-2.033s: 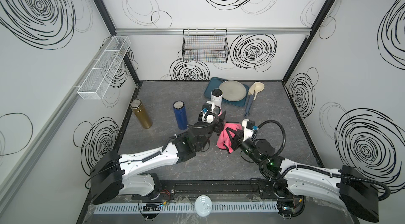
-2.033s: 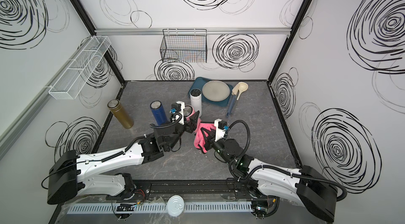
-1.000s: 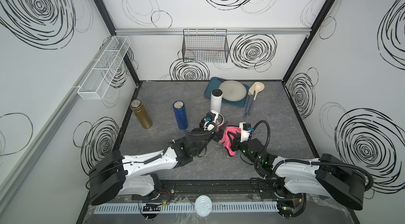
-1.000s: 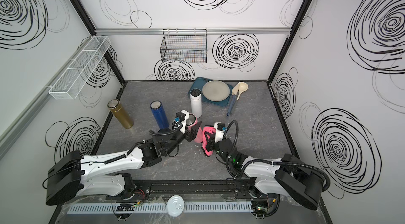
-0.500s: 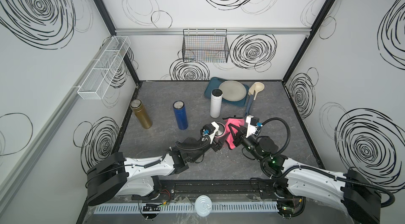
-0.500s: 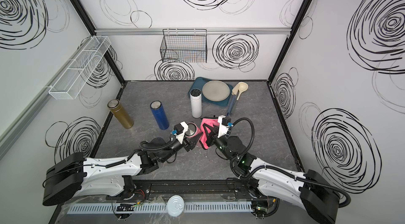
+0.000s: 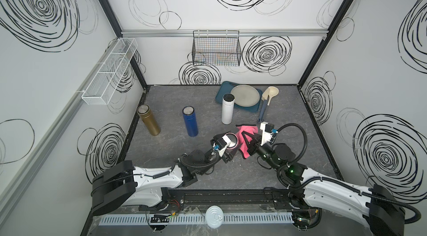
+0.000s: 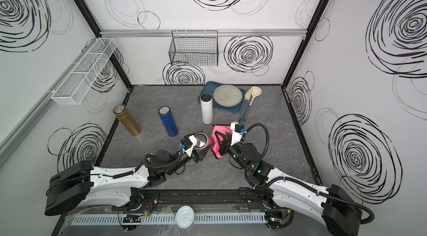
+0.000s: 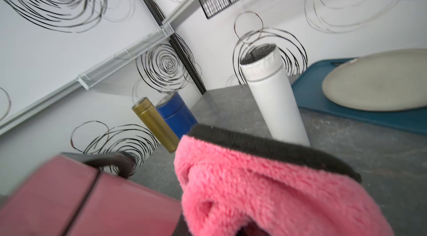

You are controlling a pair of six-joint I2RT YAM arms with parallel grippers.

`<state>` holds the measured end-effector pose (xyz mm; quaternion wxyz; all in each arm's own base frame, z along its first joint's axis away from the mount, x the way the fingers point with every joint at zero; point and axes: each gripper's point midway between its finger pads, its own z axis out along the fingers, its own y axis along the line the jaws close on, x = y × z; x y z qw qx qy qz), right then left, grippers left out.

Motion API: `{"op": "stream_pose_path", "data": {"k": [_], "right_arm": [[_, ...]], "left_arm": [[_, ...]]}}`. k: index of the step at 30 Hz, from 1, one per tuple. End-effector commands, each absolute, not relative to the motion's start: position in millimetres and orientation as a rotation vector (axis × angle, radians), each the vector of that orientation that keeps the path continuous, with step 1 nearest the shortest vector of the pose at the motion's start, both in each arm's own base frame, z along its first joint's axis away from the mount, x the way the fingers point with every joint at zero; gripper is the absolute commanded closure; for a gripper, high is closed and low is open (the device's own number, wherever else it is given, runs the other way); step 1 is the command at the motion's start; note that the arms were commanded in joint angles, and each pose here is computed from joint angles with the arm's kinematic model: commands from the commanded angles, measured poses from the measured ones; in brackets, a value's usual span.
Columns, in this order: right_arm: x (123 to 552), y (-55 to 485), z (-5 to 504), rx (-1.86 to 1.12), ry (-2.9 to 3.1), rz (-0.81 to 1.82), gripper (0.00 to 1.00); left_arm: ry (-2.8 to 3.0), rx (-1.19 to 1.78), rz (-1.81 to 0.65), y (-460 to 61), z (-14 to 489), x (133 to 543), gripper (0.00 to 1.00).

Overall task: Wipe the surface of the thermos
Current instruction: Wipe the dirt from the surface of the thermos.

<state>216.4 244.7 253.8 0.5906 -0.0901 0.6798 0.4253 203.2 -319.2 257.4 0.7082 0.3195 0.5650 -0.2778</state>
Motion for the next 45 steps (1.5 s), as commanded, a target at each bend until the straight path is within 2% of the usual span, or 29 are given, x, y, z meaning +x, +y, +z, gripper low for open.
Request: {"op": "stream_pose_path", "data": {"k": [1, 7, 12, 19, 23, 26, 31, 35, 45], "right_arm": [[201, 251, 279, -0.315, 1.529, 1.008, 1.0], [160, 268, 303, -0.503, 1.459, 1.06, 1.0], [140, 292, 291, -0.625, 1.477, 1.068, 1.0], [159, 316, 270, -0.635, 1.618, 0.977, 1.0], [185, 322, 254, -0.588, 1.746, 0.873, 1.0], [193, 325, 248, -0.591, 1.781, 0.909, 1.0], [178, 333, 247, -0.687, 1.739, 0.945, 1.0], [173, 329, 240, -0.704, 1.758, 0.937, 1.0], [185, 341, 231, -0.694, 1.835, 0.902, 1.0]], "left_arm": [[1.12, 0.613, -0.572, -306, 298, 207, 1.0], [1.098, 0.659, -0.474, -298, 288, 209, 1.0], [1.058, 0.714, -0.417, -297, 288, 205, 1.0], [0.983, 0.816, -0.405, -307, 292, 193, 1.0], [0.915, 0.889, -0.417, -314, 293, 180, 1.0], [0.886, 0.907, -0.437, -314, 295, 176, 1.0], [0.971, 0.748, -0.543, -287, 315, 217, 1.0], [0.979, 0.66, -0.497, -265, 326, 231, 1.0], [0.845, 0.913, -0.457, -302, 320, 180, 1.0]]}}
